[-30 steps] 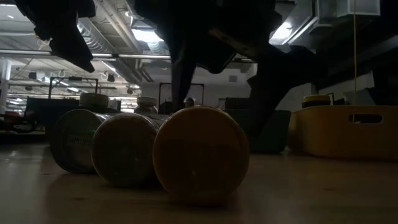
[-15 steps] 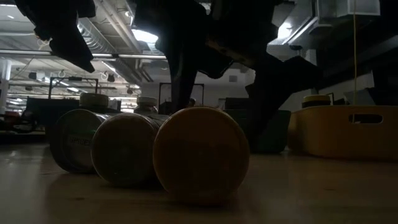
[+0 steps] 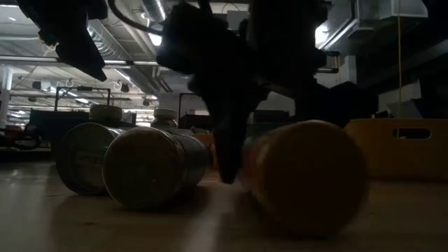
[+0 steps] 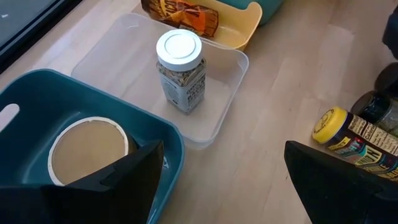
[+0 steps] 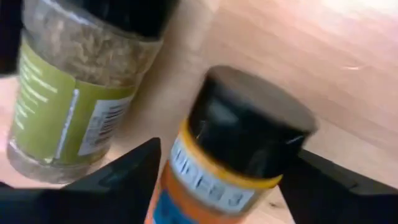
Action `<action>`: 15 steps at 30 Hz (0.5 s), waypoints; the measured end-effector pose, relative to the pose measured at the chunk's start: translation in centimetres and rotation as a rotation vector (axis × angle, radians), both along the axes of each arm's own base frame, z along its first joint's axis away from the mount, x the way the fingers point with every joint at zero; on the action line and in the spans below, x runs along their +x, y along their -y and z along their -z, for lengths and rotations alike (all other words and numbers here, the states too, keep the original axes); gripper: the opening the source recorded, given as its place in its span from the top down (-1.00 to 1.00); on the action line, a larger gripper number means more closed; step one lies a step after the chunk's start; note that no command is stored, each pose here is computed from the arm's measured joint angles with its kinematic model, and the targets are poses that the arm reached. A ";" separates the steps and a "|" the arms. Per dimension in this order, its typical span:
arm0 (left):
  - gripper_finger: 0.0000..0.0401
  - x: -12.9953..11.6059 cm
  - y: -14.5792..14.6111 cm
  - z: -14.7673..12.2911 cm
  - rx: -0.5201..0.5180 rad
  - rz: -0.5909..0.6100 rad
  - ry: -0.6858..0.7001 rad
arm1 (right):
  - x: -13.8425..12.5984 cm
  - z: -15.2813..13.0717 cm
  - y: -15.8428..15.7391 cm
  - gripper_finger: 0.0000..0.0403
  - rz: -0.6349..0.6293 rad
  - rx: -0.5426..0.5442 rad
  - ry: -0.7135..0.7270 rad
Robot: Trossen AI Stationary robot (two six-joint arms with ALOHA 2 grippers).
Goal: Sort spices by type
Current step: Put the black seasoning bottle into the green bin
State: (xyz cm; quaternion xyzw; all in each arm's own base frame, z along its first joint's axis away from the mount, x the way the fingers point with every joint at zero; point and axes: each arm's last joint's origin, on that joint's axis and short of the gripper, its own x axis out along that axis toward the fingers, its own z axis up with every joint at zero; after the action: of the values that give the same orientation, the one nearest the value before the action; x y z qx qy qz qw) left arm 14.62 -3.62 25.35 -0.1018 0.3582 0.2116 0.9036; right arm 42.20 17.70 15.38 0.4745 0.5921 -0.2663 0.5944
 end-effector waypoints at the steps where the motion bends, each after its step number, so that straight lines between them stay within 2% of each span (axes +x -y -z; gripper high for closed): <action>1: -0.58 0.0 0.0 0.0 0.000 0.000 0.000 | -0.1 0.1 0.0 -0.37 -0.008 -0.003 -0.008; 8: -0.58 0.0 0.0 0.0 0.000 0.000 0.001 | -0.1 0.1 0.1 0.00 -0.096 -0.031 0.012; 15: -0.58 0.0 0.0 0.0 0.000 0.000 0.001 | -0.1 0.1 0.1 -0.05 -0.153 -0.050 0.031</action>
State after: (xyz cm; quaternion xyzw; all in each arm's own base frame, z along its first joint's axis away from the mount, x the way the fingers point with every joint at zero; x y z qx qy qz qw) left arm 14.62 -3.62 25.36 -0.1021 0.3578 0.2115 0.9038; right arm 42.11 17.56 15.30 0.4167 0.6107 -0.2275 0.6338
